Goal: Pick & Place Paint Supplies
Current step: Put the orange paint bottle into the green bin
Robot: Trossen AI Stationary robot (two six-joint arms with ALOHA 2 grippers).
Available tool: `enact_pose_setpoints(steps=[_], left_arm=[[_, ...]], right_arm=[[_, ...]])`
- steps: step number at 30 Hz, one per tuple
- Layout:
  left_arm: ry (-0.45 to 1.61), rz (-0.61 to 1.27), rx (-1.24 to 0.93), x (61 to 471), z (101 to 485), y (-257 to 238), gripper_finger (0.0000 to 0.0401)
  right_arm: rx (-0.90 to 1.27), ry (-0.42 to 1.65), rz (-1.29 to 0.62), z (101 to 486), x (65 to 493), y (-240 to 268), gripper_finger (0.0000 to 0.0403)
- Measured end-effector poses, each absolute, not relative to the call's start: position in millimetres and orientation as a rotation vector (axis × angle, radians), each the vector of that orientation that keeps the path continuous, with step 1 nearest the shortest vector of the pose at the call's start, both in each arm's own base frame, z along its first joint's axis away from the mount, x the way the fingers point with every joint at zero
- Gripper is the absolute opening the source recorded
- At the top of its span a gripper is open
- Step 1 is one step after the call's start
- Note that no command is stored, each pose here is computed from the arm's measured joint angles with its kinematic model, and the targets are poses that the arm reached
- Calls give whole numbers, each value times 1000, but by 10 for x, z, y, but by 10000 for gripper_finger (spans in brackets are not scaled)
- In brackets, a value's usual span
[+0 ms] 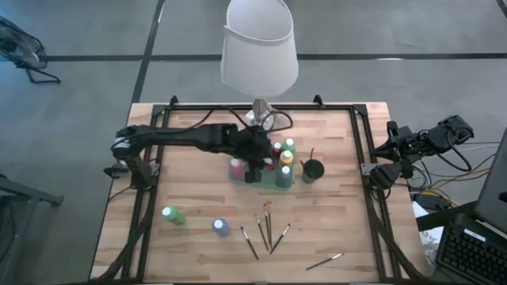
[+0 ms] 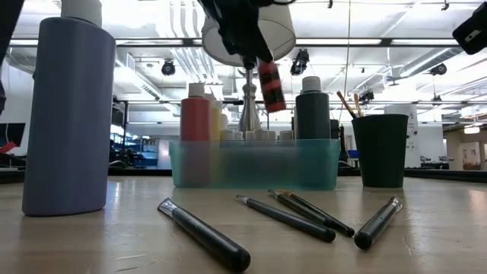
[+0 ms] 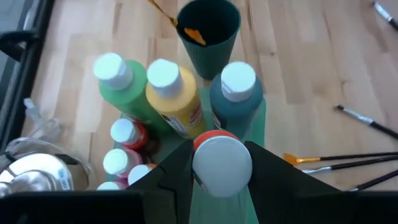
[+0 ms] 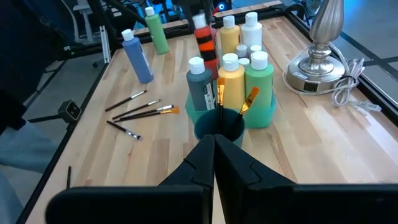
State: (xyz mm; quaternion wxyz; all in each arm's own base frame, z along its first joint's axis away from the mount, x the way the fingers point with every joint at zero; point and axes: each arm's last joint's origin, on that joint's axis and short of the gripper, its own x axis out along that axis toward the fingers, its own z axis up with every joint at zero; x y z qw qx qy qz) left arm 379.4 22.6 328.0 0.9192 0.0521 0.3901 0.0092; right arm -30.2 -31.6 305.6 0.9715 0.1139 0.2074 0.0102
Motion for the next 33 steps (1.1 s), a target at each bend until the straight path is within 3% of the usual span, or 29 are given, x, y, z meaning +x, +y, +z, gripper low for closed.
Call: enact_pose_setpoints(steps=[33], left_arm=[[877,90,160,4272,2523,612,126]], right_arm=[[230,419,21,3056,-302,-316,8]])
